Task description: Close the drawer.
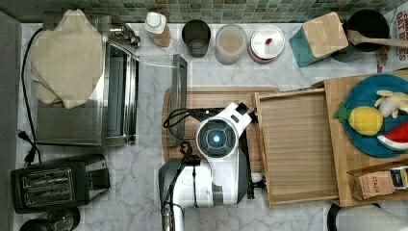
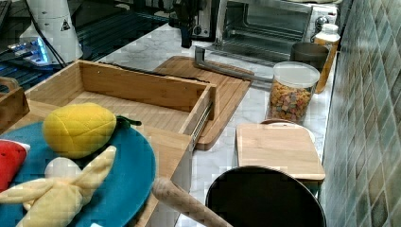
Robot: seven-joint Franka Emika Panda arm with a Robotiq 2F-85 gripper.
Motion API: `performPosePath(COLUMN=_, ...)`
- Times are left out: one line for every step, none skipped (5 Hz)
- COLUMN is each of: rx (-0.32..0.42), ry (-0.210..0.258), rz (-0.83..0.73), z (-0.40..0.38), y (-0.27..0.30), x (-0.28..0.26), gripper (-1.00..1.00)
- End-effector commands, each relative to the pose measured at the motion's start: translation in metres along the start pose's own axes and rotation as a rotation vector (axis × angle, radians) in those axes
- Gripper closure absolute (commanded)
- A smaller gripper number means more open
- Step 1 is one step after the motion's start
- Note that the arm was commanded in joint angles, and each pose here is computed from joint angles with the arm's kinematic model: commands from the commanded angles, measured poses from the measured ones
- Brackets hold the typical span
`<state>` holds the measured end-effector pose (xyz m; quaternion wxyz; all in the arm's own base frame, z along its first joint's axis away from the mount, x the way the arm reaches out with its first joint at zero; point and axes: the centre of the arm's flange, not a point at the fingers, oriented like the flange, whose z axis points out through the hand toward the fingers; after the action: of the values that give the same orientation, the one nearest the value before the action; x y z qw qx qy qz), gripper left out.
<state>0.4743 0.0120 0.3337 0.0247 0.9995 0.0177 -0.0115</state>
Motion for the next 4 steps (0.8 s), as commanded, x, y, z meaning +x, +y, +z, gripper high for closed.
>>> performPosePath(rx=-0.049, ry=0.018, rz=-0.097, z=0.051, y=0.015, x=-0.015, gripper=1.0)
performPosePath(rx=-0.056, ry=0.015, rz=-0.098, z=0.058, y=0.025, x=-0.021, gripper=1.0)
performPosePath(rx=-0.064, ry=0.008, rz=-0.105, z=0.065, y=0.04, x=-0.021, gripper=1.0)
performPosePath(rx=-0.051, ry=0.008, rz=-0.109, z=0.076, y=0.057, x=-0.02, gripper=1.0)
